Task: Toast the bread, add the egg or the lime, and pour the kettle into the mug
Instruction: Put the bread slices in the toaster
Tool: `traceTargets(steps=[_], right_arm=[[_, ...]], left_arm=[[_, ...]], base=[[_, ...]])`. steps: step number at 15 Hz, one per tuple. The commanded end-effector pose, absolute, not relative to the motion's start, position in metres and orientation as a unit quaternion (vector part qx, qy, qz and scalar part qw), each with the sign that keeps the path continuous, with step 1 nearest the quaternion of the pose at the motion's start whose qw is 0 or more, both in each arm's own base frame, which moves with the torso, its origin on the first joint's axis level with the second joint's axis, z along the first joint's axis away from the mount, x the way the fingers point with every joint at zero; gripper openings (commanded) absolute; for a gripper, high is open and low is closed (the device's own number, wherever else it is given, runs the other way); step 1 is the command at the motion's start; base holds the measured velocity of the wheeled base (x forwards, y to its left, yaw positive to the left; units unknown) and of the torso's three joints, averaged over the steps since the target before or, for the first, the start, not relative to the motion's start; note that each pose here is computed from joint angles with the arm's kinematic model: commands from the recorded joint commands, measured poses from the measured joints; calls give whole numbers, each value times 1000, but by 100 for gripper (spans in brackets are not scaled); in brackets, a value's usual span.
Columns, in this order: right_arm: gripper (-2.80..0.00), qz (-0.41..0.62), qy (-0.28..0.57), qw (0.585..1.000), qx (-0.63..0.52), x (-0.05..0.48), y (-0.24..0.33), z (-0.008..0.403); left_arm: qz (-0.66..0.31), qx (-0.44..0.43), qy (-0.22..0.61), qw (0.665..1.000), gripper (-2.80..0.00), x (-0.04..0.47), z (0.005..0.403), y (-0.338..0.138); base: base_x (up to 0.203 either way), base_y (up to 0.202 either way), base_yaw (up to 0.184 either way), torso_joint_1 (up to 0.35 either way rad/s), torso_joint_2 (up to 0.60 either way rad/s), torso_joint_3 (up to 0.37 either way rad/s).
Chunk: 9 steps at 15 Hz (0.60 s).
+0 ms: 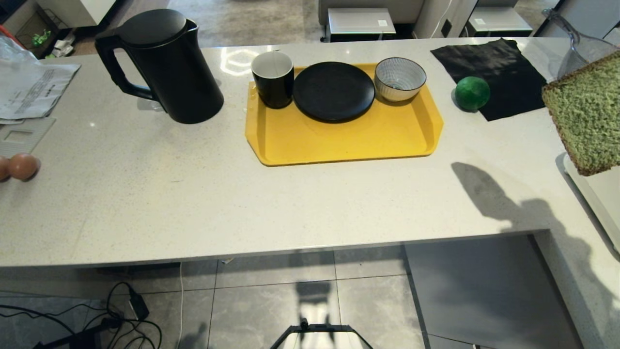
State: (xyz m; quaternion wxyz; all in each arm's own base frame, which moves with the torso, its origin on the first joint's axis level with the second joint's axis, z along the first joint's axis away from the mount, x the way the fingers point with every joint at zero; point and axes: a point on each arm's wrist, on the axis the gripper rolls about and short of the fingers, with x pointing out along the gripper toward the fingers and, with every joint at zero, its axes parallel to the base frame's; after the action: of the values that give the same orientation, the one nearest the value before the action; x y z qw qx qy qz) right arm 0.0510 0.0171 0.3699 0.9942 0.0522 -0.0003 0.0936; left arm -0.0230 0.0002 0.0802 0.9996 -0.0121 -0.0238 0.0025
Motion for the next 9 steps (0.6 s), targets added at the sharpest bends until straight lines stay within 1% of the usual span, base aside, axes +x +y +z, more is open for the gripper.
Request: traceTargets(steps=[1, 4, 6, 9], right_arm=[[-280, 95, 0, 995, 32, 42, 13, 367], [-280, 101, 0, 994, 27, 34, 10, 362], [-280, 131, 5, 991, 7, 26, 8, 360], [-280, 132, 14, 991, 3, 20, 5, 360]], left_arm=[[3, -12, -17, 1000, -280, -22, 76, 0], [3, -12, -17, 1000, -280, -22, 76, 0], [4, -12, -17, 1000, -280, -22, 76, 0], [3, -12, -17, 1000, -280, -22, 76, 0]], base=[[0, 0, 0, 0, 0, 0], [0, 0, 0, 0, 0, 0], [0, 0, 0, 0, 0, 0], [0, 0, 0, 0, 0, 0]])
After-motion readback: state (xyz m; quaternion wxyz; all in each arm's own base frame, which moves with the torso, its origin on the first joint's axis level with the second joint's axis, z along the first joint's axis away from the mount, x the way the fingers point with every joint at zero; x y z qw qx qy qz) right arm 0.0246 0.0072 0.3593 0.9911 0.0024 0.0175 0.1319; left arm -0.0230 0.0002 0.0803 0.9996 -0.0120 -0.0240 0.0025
